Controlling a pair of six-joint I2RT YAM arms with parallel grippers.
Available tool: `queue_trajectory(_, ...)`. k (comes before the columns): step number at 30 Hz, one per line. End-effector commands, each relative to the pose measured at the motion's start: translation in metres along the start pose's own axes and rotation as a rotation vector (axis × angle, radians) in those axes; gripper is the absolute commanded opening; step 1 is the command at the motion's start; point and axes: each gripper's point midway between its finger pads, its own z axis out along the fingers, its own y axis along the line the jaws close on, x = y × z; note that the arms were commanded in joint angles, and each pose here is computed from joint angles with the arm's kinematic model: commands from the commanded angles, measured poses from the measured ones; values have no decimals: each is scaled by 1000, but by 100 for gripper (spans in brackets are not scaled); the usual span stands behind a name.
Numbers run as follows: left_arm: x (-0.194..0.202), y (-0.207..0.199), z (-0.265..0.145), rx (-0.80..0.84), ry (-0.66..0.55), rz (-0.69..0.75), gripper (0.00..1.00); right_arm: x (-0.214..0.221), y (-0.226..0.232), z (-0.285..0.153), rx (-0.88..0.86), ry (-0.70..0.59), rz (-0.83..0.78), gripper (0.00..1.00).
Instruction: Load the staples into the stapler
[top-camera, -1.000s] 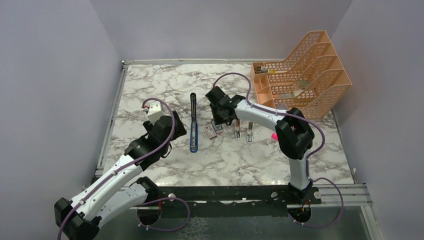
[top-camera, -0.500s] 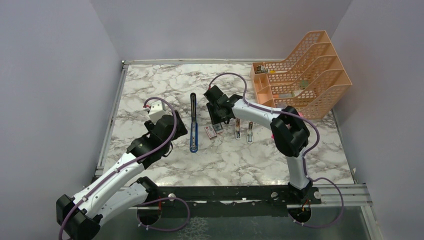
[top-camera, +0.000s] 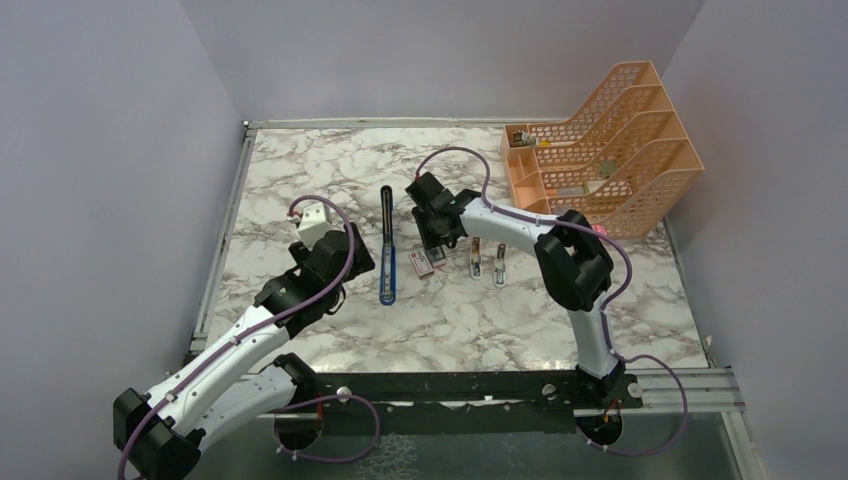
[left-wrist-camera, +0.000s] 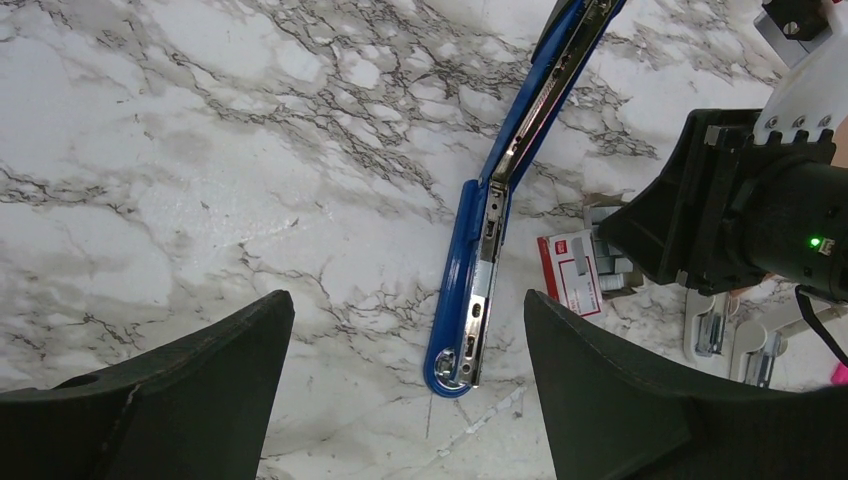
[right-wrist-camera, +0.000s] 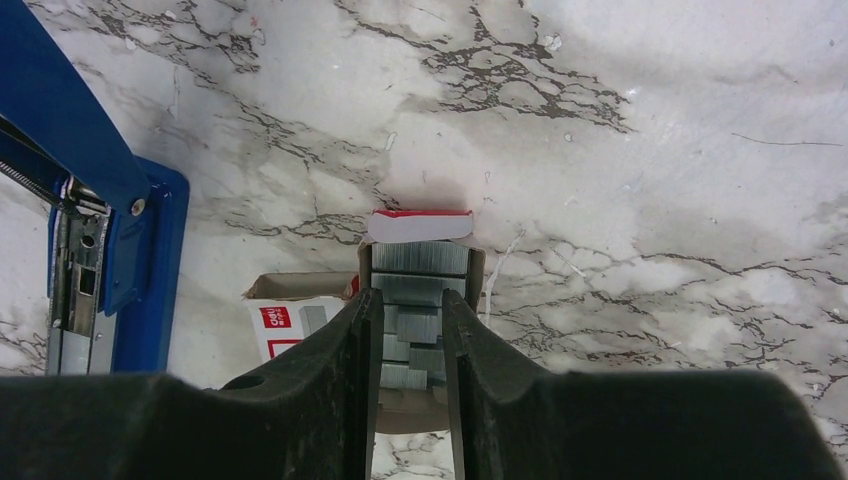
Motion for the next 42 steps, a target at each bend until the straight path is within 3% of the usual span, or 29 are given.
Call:
queue_trajectory(1,-7,3,1,-16,-34,1,86,4,1,7,-4,33,-13,34)
queue_trajectory(9,-10,4,0,-18,-48,3,86,13,2,8,-13,60,-10,35)
queue_trajectory(17,-9,4,0,-15,-45,1,86,12,1,6,-6,60,0,26)
queue_trajectory(30,-10,3,0,-16,-48,0,86,-7,0,-38,-37,-16,-7,26)
queue_trajectory(35,-11,3,0,-16,-48,1,86,19,-3,-55,-78,29,-33,26)
queue_trajectory(42,-11,2,0,-12,-48,-4,86,91,-9,-66,-197,155,-158,26)
